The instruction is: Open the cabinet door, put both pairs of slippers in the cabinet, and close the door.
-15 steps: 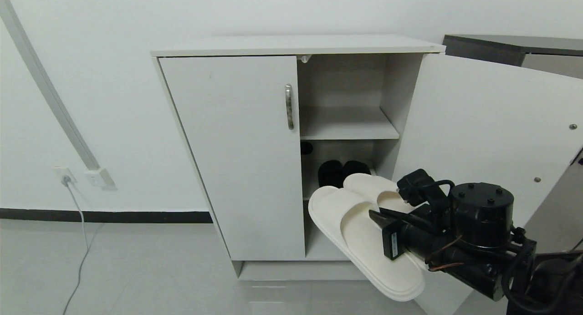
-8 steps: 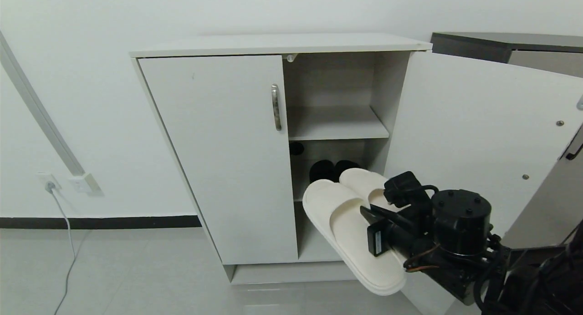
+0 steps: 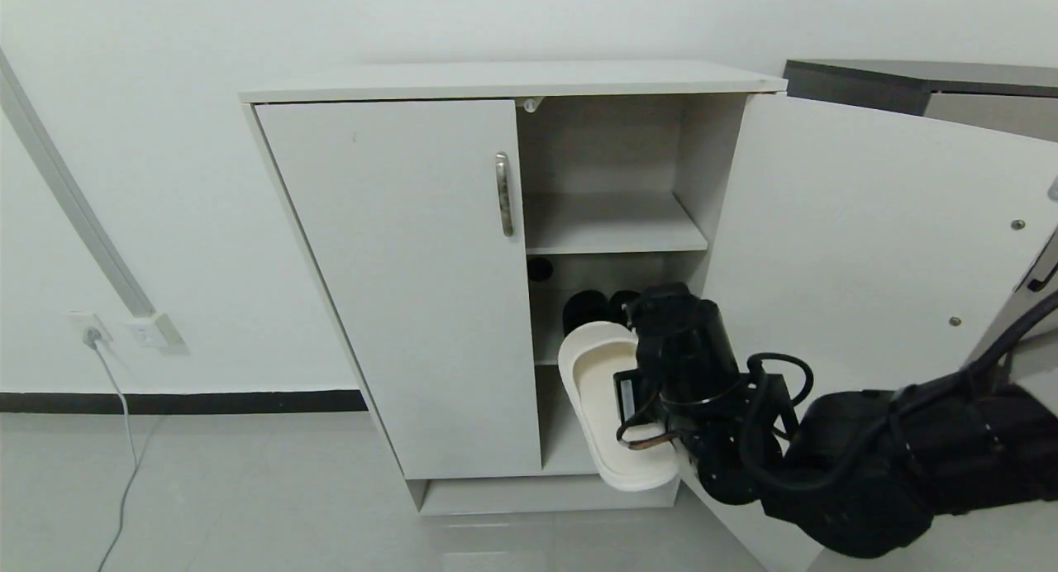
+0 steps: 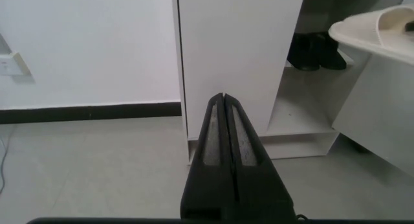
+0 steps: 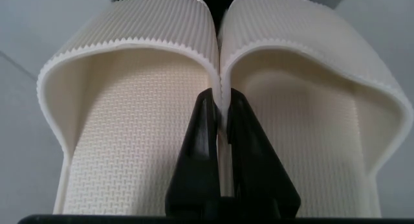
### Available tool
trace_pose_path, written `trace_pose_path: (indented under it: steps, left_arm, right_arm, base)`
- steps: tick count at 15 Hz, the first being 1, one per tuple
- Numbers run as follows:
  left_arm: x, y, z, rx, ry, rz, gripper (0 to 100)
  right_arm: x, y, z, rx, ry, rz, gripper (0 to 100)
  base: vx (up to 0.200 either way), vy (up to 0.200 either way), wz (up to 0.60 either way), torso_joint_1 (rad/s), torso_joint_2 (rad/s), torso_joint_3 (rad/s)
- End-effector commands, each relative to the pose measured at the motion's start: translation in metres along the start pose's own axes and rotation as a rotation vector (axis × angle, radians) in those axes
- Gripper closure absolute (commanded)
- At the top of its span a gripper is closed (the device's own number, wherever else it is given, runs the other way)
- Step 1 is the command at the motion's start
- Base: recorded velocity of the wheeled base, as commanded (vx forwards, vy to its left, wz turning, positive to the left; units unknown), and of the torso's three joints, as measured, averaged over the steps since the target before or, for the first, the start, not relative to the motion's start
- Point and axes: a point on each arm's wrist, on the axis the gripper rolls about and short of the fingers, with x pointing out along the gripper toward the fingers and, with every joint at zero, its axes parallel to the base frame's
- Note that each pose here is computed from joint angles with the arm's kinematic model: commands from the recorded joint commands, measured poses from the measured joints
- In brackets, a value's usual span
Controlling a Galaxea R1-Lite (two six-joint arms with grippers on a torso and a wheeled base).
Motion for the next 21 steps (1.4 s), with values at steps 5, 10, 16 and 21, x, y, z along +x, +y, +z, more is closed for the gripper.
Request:
trace_pose_path:
  steps: [5, 10, 16, 21]
  left_arm:
    - [0.0, 0.0, 0.0, -0.002, 0.002, 0.0, 100]
    - [0.0, 0.0, 0.0, 0.0, 0.002, 0.0, 100]
    - [0.0, 0.0, 0.0, 0.0, 0.002, -0.002, 100]
    - [0.0, 0.0, 0.0, 0.0, 0.002, -0.002, 100]
  right_arm:
    - [-0.015, 0.002, 0.071, 0.095, -0.169, -0.051, 100]
    - [-0.011, 0.002, 0.067, 0.095, -0.171, -0.061, 100]
    - [-0.011, 0.002, 0.065, 0.09, -0.165, -0.062, 100]
    - [-0.012, 0.001, 0.065, 0.09, -0.165, -0.062, 100]
  base:
    - [0.0, 0.0, 0.0, 0.0, 0.0, 0.0]
    - [0.0, 0.0, 0.0, 0.0, 0.0, 0.0]
    - [0.1, 0.0, 0.0, 0.0, 0.0, 0.002]
    - [0.2, 0.0, 0.0, 0.001, 0.0, 0.003]
